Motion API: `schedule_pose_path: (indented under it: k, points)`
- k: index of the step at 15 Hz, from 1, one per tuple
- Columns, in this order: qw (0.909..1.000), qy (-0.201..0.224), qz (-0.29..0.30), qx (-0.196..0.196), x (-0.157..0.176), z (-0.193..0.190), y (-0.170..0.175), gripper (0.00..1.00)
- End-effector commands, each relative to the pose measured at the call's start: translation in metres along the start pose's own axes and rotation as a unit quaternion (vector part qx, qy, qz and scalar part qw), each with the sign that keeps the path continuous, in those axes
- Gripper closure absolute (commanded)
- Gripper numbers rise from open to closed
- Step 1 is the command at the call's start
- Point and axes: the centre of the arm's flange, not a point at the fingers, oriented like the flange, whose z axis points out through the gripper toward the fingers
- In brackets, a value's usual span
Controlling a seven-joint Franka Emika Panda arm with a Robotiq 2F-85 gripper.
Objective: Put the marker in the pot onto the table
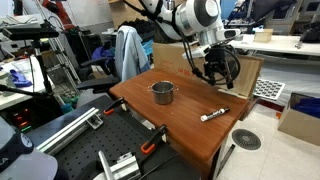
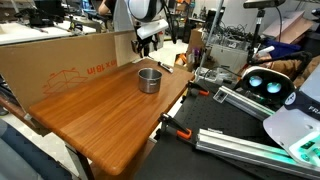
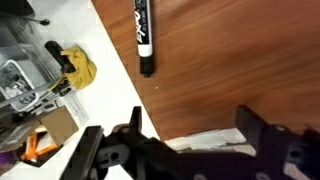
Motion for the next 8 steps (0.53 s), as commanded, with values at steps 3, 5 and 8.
schedule_pose_path:
  k: [3, 5, 8]
  points:
    - [0.9946, 0.020, -0.012, 0.101, -0.041, -0.066, 0.039, 0.00]
    - [0.9910, 0.026, -0.010, 0.131, -0.055, -0.087, 0.054, 0.00]
    - [0.9843, 0.023, -0.006, 0.175, -0.074, -0.115, 0.077, 0.00]
